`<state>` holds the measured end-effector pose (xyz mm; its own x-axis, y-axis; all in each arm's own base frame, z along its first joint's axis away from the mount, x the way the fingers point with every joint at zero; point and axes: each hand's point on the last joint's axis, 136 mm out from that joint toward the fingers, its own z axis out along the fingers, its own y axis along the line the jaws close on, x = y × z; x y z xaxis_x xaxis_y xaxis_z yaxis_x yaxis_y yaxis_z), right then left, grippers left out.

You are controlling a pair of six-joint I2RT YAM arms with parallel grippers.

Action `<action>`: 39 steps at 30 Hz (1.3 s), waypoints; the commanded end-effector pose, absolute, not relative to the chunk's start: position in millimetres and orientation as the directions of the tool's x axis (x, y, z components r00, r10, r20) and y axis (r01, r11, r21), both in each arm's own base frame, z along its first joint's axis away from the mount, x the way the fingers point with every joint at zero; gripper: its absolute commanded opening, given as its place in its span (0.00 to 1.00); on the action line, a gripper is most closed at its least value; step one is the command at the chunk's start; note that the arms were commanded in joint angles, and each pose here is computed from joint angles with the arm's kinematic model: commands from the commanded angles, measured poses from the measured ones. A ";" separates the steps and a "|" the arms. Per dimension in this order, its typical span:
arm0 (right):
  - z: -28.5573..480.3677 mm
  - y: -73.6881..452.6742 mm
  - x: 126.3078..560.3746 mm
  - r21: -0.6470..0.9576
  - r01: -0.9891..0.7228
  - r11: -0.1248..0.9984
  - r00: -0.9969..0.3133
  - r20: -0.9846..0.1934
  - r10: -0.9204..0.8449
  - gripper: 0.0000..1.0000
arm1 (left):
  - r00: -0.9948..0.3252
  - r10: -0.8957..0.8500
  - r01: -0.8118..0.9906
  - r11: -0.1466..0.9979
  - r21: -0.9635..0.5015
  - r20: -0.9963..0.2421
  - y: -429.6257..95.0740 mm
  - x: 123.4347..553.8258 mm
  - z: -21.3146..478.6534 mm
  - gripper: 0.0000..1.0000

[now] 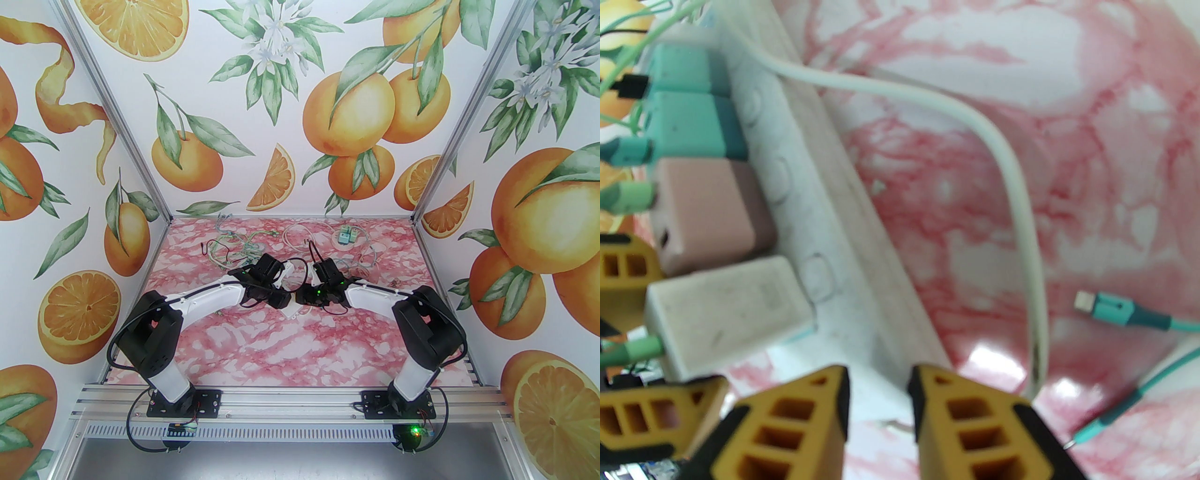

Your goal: Pull the plug off the socket

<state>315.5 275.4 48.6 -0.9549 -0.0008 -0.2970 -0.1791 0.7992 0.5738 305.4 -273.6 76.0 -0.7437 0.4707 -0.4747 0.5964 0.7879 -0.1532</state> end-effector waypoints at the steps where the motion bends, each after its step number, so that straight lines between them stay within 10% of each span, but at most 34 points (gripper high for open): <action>1: 38.5 281.9 309.9 0.584 -0.157 0.797 -0.971 -0.237 -0.018 0.30 | -0.739 0.513 0.618 0.775 -0.135 -0.437 -268.0 298.2 58.5 0.43; 39: -5.9 257.9 295.1 0.379 -0.176 0.909 -0.979 -0.163 -0.122 0.30 | -0.727 0.381 0.582 0.783 -0.218 -0.572 -277.4 312.7 115.6 0.24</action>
<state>318.4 288.2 38.1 -0.9556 -0.0892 -0.2809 -0.2285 0.8261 0.5151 300.3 -258.2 60.2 -0.7483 0.5054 -0.4296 0.5977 0.7947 -0.1060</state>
